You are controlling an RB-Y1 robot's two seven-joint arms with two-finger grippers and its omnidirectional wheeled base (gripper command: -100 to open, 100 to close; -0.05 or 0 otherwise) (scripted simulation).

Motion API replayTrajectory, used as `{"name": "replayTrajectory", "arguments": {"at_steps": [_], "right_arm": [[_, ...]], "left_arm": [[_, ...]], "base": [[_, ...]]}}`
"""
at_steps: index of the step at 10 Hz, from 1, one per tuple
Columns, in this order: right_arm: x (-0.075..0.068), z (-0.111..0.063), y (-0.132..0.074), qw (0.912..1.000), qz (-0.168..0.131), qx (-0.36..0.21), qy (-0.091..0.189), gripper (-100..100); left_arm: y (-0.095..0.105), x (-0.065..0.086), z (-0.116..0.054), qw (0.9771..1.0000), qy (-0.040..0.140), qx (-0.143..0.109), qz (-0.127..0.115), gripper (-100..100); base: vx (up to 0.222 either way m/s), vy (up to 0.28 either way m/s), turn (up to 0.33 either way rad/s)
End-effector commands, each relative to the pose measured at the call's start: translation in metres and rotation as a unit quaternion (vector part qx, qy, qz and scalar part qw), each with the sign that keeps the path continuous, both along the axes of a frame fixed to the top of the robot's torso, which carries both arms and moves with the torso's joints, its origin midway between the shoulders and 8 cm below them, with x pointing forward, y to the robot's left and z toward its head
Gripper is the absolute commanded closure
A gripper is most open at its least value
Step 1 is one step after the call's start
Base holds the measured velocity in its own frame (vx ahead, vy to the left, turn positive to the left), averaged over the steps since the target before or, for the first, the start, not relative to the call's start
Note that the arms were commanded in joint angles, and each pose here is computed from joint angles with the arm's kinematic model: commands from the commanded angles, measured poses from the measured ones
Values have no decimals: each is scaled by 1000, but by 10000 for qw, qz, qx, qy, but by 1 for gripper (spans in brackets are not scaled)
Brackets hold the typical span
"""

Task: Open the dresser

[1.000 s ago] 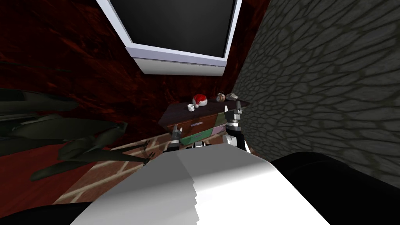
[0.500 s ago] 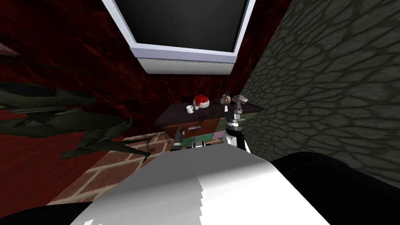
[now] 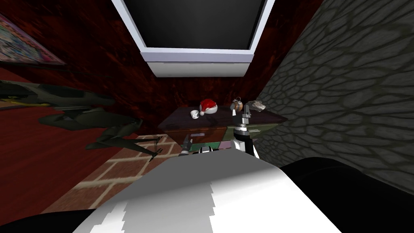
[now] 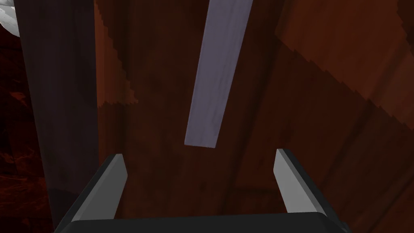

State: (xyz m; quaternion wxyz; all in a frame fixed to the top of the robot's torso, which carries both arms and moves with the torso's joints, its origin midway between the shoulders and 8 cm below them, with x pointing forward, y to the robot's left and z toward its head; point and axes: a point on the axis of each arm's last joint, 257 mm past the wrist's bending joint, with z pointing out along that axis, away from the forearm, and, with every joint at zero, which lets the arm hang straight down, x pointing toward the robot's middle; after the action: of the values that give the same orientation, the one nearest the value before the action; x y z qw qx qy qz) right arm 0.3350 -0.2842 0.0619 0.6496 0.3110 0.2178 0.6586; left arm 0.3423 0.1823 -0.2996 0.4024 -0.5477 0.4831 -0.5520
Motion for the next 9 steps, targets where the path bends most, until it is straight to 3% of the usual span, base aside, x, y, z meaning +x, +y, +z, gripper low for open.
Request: {"name": "replayTrajectory", "arguments": {"at_steps": [1, 2, 3, 4, 6, 7, 8, 9], "right_arm": [[0, 0, 0, 10000, 0, -1, -1, 0], [0, 0, 0, 10000, 0, -1, 1, 0], [0, 0, 0, 10000, 0, -2, 0, 0], [0, 0, 0, 10000, 0, -2, 0, 0], [0, 0, 0, 10000, 1, -1, -1, 0], [0, 0, 0, 10000, 1, -1, 0, 0], [0, 0, 0, 10000, 1, -1, -1, 0], [0, 0, 0, 10000, 1, -1, 0, 0]], "left_arm": [[1, -2, 2, 10000, 17, 37, -14, -100], [0, -2, 1, 10000, 16, 18, -9, -100], [0, -2, 1, 10000, 15, 24, -12, 100], [4, 17, -1, 10000, -36, 35, 24, 100], [-1, 24, 2, 9998, -133, 115, -85, 100], [4, 41, -4, 9999, -109, 81, -10, 100], [-1, 49, 1, 9997, -207, 119, -98, 100], [-3, 49, 3, 9994, -241, 189, -145, 100]], "base": [[81, -34, -4], [51, -18, 5], [7, -3, 0], [-123, 14, 35], [-118, -3, 17], [-120, 3, 39], [-124, 11, 25], [-62, 13, -2]]}}
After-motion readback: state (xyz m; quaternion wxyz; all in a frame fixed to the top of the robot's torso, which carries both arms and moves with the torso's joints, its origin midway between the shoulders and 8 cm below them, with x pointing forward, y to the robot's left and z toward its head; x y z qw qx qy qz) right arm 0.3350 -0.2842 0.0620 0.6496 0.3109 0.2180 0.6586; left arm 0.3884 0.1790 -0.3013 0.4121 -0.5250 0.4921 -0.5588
